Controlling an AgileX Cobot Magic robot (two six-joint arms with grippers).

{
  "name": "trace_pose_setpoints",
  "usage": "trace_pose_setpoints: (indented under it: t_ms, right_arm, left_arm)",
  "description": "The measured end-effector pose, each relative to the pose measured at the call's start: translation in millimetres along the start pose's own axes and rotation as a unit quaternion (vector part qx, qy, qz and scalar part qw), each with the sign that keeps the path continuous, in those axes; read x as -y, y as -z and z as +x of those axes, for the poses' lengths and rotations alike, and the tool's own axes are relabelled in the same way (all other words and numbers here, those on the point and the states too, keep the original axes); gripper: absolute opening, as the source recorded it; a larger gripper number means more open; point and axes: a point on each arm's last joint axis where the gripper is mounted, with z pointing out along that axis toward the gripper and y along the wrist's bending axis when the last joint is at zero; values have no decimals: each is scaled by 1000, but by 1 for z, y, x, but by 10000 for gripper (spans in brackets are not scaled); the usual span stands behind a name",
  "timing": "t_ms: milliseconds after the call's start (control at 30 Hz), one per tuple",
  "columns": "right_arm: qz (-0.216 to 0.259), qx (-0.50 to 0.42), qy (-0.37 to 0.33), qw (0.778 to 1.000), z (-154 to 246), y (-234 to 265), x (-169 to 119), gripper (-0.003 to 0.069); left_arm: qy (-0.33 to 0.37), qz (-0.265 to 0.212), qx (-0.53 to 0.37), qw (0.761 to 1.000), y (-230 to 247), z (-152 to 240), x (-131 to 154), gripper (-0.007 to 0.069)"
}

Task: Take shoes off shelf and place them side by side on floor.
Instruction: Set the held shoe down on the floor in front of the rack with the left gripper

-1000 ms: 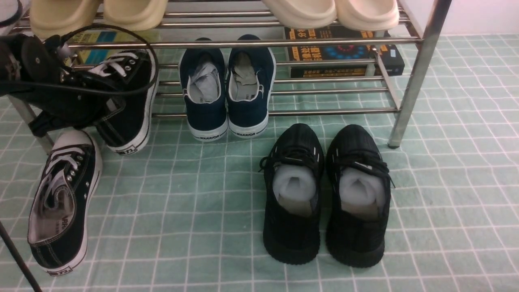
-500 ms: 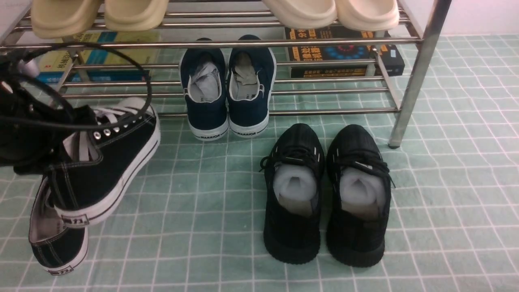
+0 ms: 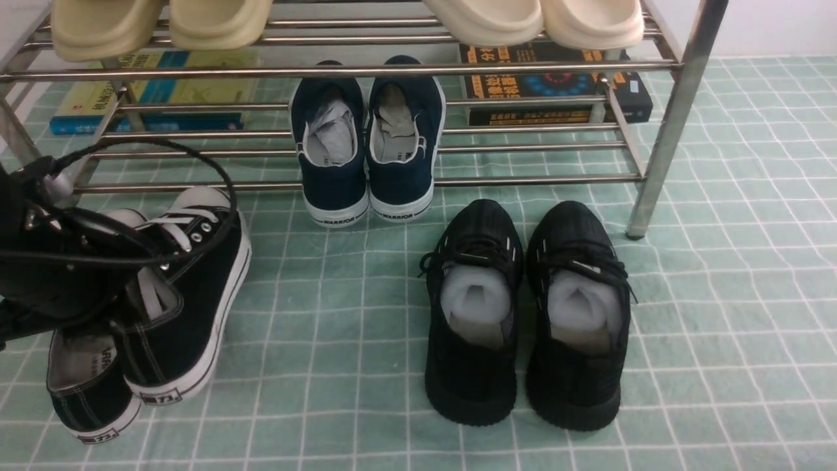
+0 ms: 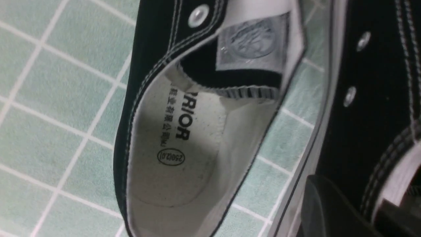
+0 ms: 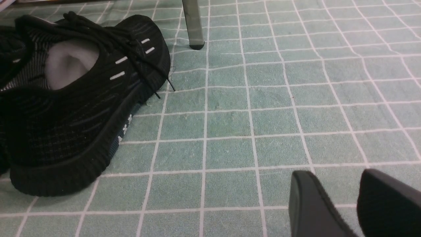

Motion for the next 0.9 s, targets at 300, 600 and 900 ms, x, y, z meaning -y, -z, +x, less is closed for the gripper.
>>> trace_pose_setpoints:
  t_ms: [300, 600, 900]
  right_arm:
    - [0, 0, 0, 1000, 0, 0, 0, 239]
    - [0, 0, 0, 1000, 0, 0, 0, 239]
    - [0, 0, 0, 1000, 0, 0, 0, 239]
  left_arm:
    - [8, -17, -26, 999, -27, 0, -2, 11]
    - [8, -19, -31, 999, -27, 1, -2, 11]
    - [7, -18, -29, 999, -25, 0, -1, 11]
